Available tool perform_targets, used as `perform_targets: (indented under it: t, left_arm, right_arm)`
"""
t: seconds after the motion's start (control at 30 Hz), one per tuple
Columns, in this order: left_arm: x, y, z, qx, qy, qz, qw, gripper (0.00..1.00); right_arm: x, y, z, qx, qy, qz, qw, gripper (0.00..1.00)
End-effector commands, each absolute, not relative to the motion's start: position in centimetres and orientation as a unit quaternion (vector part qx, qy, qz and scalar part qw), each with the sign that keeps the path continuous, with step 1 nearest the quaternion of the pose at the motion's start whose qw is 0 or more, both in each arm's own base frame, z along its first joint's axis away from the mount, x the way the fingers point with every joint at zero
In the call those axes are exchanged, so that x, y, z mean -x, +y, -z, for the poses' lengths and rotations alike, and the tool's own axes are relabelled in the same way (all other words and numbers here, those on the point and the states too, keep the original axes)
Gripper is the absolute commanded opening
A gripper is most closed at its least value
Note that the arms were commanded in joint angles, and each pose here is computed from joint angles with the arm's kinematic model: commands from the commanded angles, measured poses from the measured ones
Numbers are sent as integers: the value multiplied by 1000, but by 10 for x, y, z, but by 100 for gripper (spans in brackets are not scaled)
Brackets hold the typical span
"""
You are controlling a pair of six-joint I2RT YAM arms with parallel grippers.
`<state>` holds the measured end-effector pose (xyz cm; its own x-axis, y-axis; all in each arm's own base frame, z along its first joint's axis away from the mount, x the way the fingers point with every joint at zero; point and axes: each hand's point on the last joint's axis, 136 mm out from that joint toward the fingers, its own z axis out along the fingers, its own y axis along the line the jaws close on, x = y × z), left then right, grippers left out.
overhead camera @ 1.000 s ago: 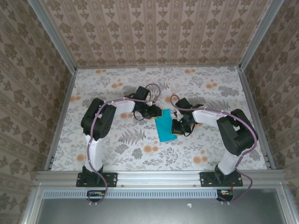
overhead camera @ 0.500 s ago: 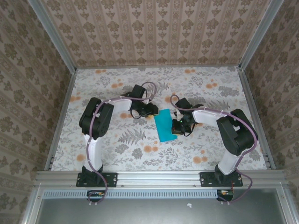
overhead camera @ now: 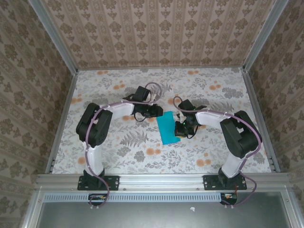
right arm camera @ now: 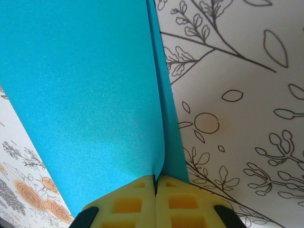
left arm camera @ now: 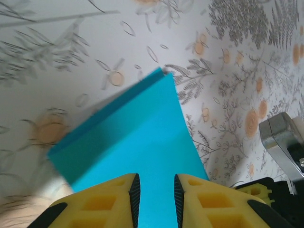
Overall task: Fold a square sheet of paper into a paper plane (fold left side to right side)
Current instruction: Hold the square sheet of paper at the center of the table.
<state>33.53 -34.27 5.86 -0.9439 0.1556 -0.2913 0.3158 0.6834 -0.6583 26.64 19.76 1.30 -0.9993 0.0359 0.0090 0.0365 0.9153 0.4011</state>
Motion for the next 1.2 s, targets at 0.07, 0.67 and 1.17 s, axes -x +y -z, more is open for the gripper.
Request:
perform_targets:
  t: [0.07, 0.67, 1.17]
  left_arm:
    - [-336, -355, -42, -131, 912, 377, 93, 28]
    - [-326, -338, -1, -112, 933, 338, 61, 27]
    - [-326, -339, -3, -119, 932, 336, 62, 27]
  right_arm:
    - [-249, 182, 5, 23, -986, 159, 40, 4]
    - [-285, 164, -60, 21, -983, 163, -76, 19]
    - [-312, 232, -51, 5, -953, 296, -65, 22]
